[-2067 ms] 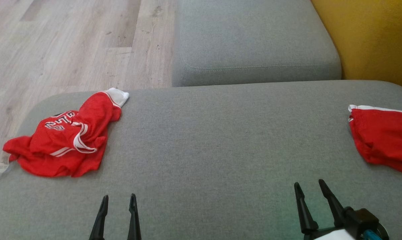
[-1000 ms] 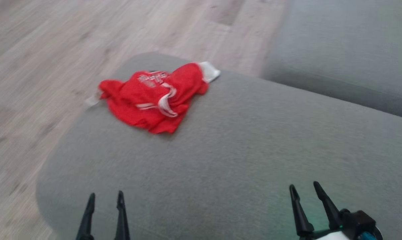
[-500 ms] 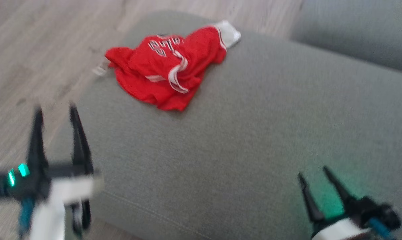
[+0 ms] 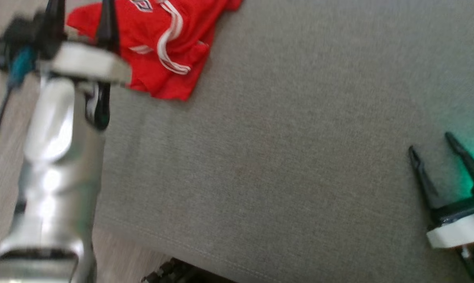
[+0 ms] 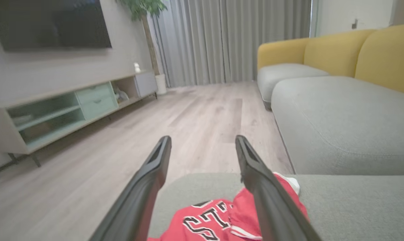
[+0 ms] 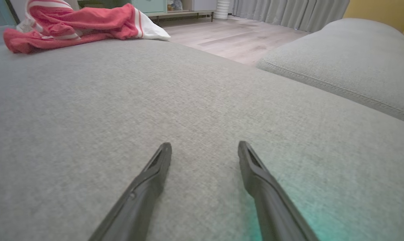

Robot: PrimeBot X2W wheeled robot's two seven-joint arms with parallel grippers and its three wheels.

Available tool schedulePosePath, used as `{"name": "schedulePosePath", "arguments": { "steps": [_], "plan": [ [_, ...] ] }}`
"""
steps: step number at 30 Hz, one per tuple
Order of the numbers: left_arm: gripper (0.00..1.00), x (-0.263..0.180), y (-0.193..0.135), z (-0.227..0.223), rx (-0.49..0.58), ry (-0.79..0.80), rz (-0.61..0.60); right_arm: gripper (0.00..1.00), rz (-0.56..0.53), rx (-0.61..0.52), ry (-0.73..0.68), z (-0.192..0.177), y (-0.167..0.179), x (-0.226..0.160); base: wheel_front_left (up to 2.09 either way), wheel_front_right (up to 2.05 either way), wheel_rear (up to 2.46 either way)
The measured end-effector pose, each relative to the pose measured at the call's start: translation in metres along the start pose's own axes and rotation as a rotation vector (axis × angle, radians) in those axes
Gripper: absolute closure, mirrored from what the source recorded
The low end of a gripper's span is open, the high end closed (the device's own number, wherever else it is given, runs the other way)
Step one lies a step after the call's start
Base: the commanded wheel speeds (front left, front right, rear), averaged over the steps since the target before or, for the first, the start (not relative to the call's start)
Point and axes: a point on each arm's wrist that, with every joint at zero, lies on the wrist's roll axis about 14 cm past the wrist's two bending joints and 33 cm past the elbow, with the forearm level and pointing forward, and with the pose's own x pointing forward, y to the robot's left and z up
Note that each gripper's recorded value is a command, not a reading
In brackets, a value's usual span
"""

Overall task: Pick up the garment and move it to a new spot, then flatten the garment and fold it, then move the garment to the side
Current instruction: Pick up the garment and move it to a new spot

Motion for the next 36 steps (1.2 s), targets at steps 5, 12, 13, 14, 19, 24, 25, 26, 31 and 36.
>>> {"name": "schedulePosePath", "arguments": {
  "steps": [5, 12, 13, 14, 19, 24, 25, 26, 31, 36],
  "plan": [
    [0.0, 0.033, -0.034, -0.065, -0.064, 0.263, -0.072, 0.0, 0.014, -0.001, 0.0, -0.008, -0.01, 0.008, 0.0, 0.0, 0.0],
    [1.0, 0.001, -0.084, -0.167, -0.127, 0.617, -0.187, 0.0, 0.01, 0.012, -0.017, -0.01, -0.016, 0.014, 0.0, 0.0, 0.0],
    [1.0, 0.001, -0.083, -0.168, -0.124, 0.614, -0.192, 0.0, 0.007, 0.011, -0.019, -0.01, -0.017, 0.014, 0.0, 0.0, 0.0],
    [1.0, 0.002, -0.082, -0.168, -0.12, 0.602, -0.195, 0.0, 0.003, 0.011, -0.022, -0.009, -0.018, 0.014, 0.0, 0.0, 0.0],
    [1.0, 0.018, -0.074, -0.134, -0.073, 0.447, -0.225, 0.0, -0.027, 0.015, -0.03, -0.004, -0.021, 0.013, 0.0, 0.0, 0.0],
    [1.0, 0.047, -0.067, -0.051, 0.007, 0.224, -0.282, 0.0, -0.068, 0.024, -0.051, 0.011, -0.02, 0.009, 0.0, 0.0, 0.0],
    [1.0, 0.051, -0.07, -0.032, 0.022, 0.181, -0.301, 0.0, -0.074, 0.035, -0.055, 0.015, -0.016, 0.007, 0.0, 0.0, 0.0],
    [1.0, 0.053, -0.074, -0.013, 0.037, 0.132, -0.323, 0.0, -0.078, 0.049, -0.059, 0.019, -0.011, 0.004, 0.0, 0.0, 0.0],
    [1.0, 0.05, -0.109, 0.075, 0.099, -0.076, -0.455, 0.0, -0.127, 0.099, -0.118, 0.05, 0.004, -0.019, 0.0, 0.0, 0.0],
    [1.0, 0.04, -0.164, 0.157, 0.208, -0.294, -0.605, 0.0, -0.252, 0.145, -0.191, 0.075, -0.01, -0.055, 0.0, 0.0, 0.0]
  ]
}}
